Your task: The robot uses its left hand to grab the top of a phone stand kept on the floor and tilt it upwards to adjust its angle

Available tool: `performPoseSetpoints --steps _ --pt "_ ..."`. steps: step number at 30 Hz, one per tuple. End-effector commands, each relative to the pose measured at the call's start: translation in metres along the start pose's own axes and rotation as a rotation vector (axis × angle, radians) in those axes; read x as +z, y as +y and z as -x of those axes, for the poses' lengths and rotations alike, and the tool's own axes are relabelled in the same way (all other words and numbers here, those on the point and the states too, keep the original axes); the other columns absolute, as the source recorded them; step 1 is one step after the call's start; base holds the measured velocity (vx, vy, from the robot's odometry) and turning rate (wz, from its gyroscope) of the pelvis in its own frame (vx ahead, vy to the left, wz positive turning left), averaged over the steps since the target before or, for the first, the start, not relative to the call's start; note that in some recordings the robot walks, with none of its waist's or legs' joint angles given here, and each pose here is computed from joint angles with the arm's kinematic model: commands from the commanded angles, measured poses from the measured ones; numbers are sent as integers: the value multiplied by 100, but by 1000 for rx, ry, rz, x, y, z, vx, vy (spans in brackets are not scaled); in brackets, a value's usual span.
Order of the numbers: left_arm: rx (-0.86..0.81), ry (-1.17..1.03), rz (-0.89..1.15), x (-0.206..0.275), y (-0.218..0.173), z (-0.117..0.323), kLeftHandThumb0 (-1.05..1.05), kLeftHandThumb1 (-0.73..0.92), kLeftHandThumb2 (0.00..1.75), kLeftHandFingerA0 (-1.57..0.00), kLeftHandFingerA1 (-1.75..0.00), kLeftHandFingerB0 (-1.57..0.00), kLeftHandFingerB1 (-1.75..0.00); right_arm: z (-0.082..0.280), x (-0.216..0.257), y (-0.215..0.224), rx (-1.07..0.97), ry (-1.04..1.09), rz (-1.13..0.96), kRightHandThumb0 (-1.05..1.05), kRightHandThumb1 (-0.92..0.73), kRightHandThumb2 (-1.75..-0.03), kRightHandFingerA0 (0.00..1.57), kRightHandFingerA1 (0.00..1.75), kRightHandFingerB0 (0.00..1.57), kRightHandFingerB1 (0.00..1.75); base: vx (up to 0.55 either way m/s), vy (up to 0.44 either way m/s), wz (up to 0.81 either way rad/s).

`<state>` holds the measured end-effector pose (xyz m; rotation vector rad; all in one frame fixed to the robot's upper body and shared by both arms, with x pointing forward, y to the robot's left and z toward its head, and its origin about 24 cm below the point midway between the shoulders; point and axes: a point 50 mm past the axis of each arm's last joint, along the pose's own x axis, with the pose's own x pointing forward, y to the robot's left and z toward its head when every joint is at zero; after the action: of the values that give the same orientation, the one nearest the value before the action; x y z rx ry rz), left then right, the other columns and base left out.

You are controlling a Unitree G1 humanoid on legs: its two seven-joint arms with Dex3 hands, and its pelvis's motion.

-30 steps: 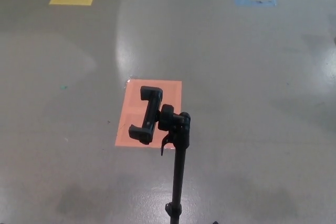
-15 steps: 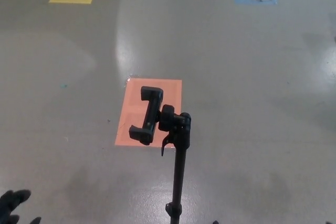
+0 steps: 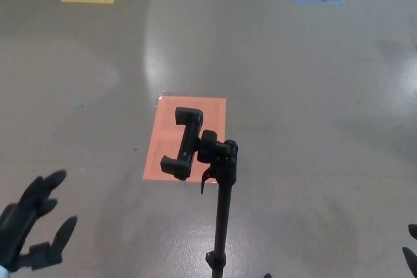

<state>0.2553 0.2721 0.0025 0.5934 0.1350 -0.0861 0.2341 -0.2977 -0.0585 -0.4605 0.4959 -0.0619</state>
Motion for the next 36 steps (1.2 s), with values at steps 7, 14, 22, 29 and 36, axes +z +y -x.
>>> performPoseSetpoints --steps 7,14,22,29,36 --pt "-69 -658 -476 127 21 18 -83 52 92 -15 -47 -3 -13 8 0 -11 -69 -97 -13 -83 -86 -67 25 34 20 29 0 0 0" --pt "-101 -720 -606 154 25 21 -73 42 87 -5 -42 -4 -16 8 -2 -10 -63 -76 -22 -84 -85 -66 26 35 20 29 0 0 0" --pt "-147 -707 -811 164 30 18 -61 28 67 0 -17 0 -9 7 -2 -12 -53 -74 -8 -84 -85 -66 27 36 19 29 0 0 0" --pt "-146 -711 -925 167 31 20 -37 30 66 0 -13 0 -16 7 -2 -13 -58 -69 3 -83 -85 -66 28 36 20 29 0 0 0" --pt "-132 -711 -993 168 31 20 -43 32 67 0 -8 0 -12 7 -2 -14 -55 -68 -1 -84 -85 -66 26 36 19 29 0 0 0"
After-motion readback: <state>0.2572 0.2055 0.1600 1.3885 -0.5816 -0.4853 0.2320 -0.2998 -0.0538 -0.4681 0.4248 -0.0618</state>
